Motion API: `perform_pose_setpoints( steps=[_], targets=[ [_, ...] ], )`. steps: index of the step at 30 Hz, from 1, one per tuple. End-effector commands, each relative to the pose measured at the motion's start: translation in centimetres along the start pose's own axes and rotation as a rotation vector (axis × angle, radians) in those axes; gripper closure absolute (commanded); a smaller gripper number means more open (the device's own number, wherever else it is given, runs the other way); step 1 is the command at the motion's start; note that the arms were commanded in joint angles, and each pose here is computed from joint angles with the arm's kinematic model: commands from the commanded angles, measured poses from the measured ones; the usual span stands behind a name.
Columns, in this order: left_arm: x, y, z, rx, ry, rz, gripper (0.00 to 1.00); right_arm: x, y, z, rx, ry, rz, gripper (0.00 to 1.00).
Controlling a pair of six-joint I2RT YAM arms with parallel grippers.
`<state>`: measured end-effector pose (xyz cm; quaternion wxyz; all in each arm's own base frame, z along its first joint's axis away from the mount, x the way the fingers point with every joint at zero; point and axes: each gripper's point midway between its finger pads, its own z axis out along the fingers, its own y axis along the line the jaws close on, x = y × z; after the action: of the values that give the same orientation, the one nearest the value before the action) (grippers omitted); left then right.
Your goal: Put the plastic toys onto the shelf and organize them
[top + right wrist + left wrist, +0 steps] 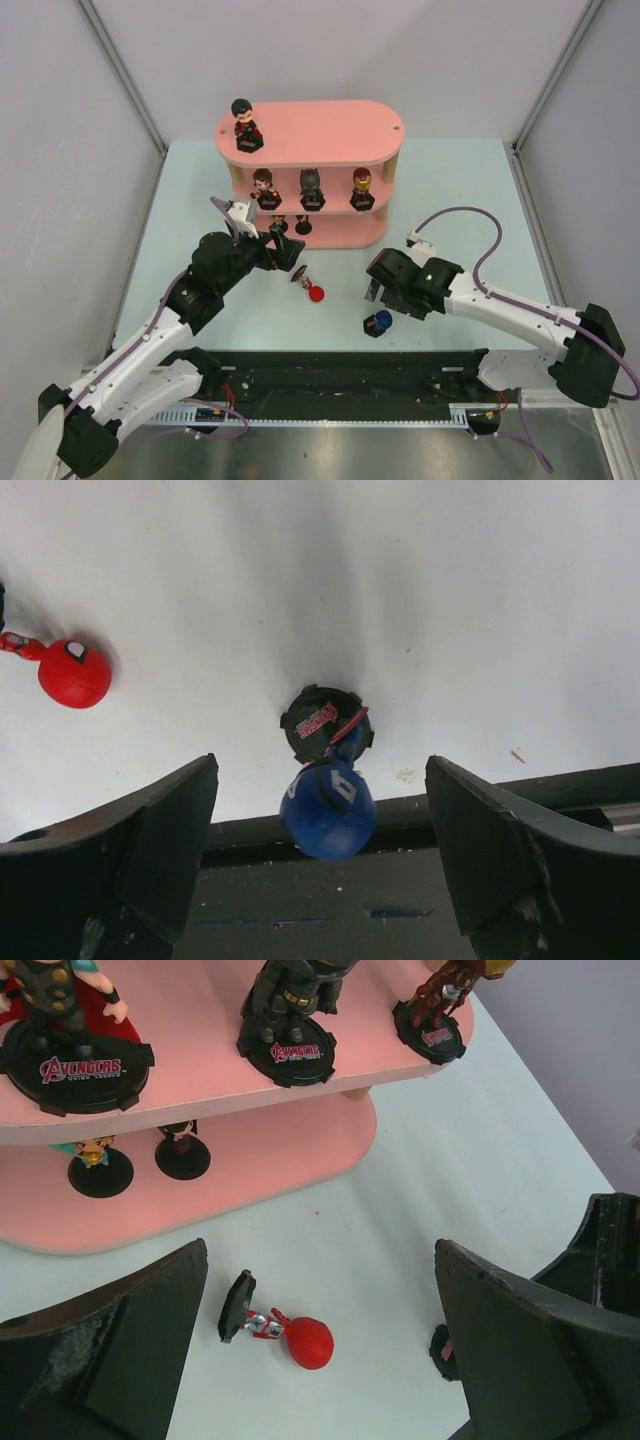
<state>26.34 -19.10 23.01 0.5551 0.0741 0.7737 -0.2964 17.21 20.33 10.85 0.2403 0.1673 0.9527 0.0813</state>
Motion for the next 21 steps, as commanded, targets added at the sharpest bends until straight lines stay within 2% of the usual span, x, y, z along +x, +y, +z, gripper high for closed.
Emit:
perform_pose_setpoints(
  steps=[1, 5, 15, 21],
  targets=[
    [-1.8, -1.6, 0.1, 0.063, -0.035, 0.016, 0.00, -1.7, -0.9, -0.6, -0.002, -0.093, 0.064, 0.09],
    [-1.9, -1.6, 0.0, 0.060, -0.038, 0.011, 0.00, -1.8, -1.2, -0.4, 0.005, -0.105, 0.070, 0.09],
    [-1.8, -1.7, 0.1, 0.063, -0.031, -0.003, 0.00, -4.7, -2.3, 0.4, 0.022, -0.253, 0.108, 0.09],
    [-2.0, -1.9, 0.1, 0.067, -0.036, -0.013, 0.00, -4.4, -1.1, -0.3, -0.053, -0.210, 0.118, 0.11]
  ],
)
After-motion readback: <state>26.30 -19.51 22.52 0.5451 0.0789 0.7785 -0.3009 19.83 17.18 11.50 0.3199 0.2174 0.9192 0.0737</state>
